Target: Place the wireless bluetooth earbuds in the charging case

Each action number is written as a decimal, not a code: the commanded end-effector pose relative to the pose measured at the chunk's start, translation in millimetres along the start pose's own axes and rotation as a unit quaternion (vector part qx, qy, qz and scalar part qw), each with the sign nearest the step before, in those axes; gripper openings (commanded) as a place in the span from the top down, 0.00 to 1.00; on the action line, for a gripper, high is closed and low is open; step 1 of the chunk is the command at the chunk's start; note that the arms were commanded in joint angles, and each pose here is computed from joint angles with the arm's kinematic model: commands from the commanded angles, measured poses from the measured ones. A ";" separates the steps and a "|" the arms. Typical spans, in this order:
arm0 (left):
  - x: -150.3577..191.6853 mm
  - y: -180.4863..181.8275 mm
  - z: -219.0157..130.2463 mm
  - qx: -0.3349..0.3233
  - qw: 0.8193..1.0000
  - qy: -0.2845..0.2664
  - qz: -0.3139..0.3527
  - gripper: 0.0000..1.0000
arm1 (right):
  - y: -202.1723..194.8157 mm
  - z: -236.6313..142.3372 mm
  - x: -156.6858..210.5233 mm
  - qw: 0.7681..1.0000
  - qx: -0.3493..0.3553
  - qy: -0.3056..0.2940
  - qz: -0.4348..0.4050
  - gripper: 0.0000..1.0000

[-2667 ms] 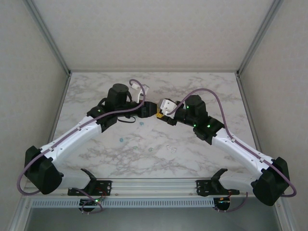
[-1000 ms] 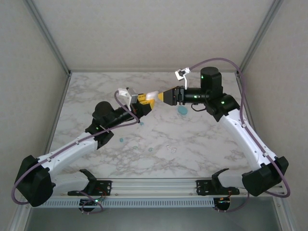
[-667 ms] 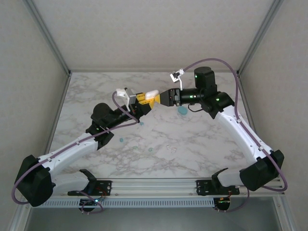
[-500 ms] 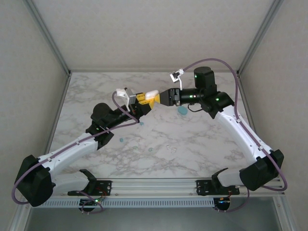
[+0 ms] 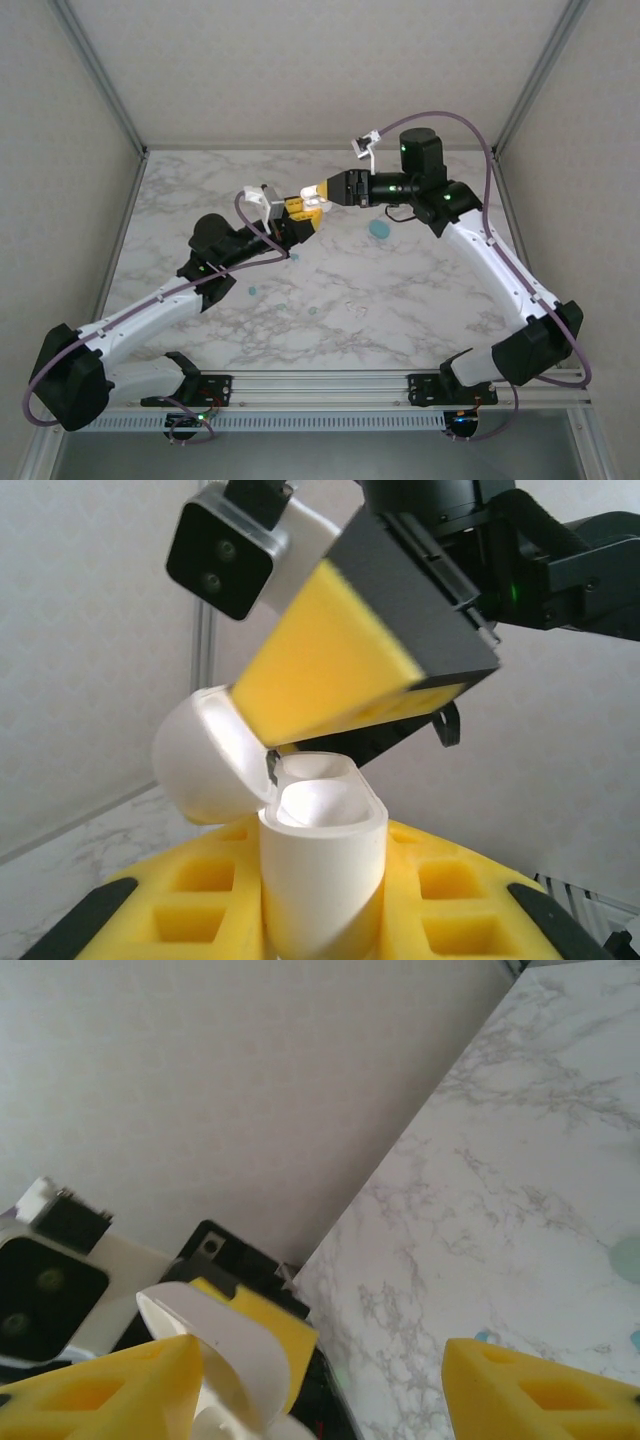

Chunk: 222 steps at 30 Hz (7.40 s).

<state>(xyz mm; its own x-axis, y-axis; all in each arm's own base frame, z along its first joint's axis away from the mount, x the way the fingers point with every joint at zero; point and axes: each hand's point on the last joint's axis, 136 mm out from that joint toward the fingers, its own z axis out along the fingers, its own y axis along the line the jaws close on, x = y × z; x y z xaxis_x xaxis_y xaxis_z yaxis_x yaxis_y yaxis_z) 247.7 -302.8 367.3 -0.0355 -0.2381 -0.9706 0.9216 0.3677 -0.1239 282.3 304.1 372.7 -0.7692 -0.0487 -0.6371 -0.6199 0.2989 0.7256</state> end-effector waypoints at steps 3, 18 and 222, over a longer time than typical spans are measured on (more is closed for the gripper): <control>-10.7 -3.4 -7.9 -0.011 0.999 -0.018 0.028 0.96 | 17.7 -9.6 -19.9 0.999 0.003 -0.032 -0.029 0.28; -13.5 14.3 -50.8 -0.116 0.990 -0.036 0.066 0.96 | -123.0 -85.5 81.3 0.920 0.384 0.042 0.057 0.44; 5.9 9.1 -89.3 -0.150 0.986 0.020 0.072 0.88 | -226.9 -58.6 309.2 0.731 0.565 0.176 0.340 0.76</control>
<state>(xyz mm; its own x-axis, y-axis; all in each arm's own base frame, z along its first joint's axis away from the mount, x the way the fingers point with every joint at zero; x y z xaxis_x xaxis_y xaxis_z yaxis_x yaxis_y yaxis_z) 223.8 -221.6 324.0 0.0265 -0.1026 -0.9944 0.7606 0.6475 -0.0466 175.2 175.3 20.2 -0.9214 0.3848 0.0551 0.3886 0.9153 0.1059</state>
